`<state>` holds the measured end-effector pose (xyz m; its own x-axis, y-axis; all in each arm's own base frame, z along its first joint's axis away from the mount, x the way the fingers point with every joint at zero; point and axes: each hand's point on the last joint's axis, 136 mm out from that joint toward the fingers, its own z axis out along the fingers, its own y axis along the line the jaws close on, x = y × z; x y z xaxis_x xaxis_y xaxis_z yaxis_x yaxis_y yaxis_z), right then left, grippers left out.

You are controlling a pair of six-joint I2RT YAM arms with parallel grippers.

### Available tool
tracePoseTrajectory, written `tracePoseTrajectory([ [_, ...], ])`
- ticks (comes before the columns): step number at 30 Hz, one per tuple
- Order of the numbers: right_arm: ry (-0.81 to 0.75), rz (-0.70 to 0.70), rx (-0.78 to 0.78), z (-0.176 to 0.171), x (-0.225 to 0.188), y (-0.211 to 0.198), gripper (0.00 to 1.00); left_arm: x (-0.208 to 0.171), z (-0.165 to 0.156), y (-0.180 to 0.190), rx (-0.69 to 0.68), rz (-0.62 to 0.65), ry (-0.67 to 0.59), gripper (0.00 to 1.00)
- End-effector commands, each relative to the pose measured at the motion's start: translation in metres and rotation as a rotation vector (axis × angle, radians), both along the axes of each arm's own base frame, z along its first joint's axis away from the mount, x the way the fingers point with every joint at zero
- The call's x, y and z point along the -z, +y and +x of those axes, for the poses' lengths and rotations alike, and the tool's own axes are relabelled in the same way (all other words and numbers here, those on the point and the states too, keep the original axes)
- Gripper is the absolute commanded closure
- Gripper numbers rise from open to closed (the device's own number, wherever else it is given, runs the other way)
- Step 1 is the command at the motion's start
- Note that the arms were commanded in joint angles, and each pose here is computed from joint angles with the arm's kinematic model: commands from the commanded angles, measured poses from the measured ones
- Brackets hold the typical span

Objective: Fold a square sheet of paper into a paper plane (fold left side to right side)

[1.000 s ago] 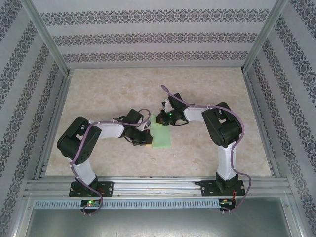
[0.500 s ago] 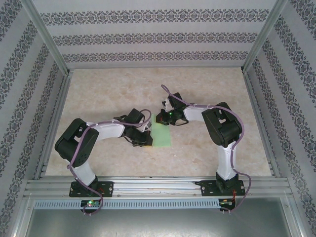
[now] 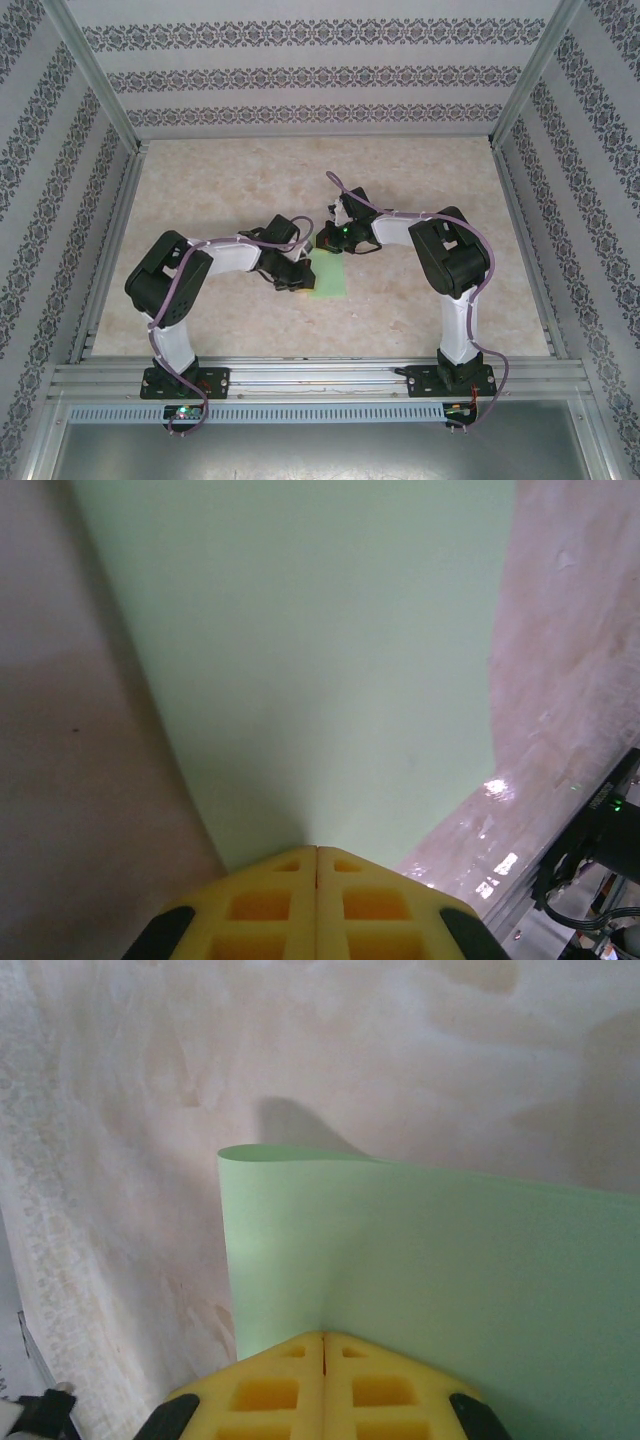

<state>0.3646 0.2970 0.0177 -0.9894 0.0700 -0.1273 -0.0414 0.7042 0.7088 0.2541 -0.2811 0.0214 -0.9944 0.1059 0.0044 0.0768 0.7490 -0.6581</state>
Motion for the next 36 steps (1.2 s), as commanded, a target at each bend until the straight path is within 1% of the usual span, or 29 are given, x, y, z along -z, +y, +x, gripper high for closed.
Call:
tracePoseTrajectory([
  [1,0.029,-0.084,0.008,-0.004,0.024,-0.009,1.0,0.008,-0.014,0.0,0.033,0.011,0.015,0.95],
  [12,0.031,-0.086,0.006,-0.004,0.025,-0.009,1.0,0.021,-0.051,0.023,0.033,0.063,0.082,0.95],
  [17,0.031,-0.086,0.0,-0.004,0.024,-0.009,1.0,0.01,-0.05,0.023,0.037,0.054,0.061,0.95],
  [22,0.03,-0.085,-0.003,-0.005,0.024,-0.008,1.0,-0.014,-0.036,0.013,0.054,0.019,0.009,0.95],
  [26,0.03,-0.084,-0.007,-0.005,0.024,-0.008,1.0,-0.026,-0.016,0.005,0.056,0.005,-0.038,0.95],
  [32,0.036,-0.088,-0.007,-0.007,0.027,-0.007,1.0,-0.021,0.02,-0.007,0.06,0.013,-0.09,0.95],
  [36,0.038,-0.087,-0.009,-0.007,0.027,-0.006,1.0,-0.008,0.032,-0.01,0.075,0.044,-0.092,0.95],
])
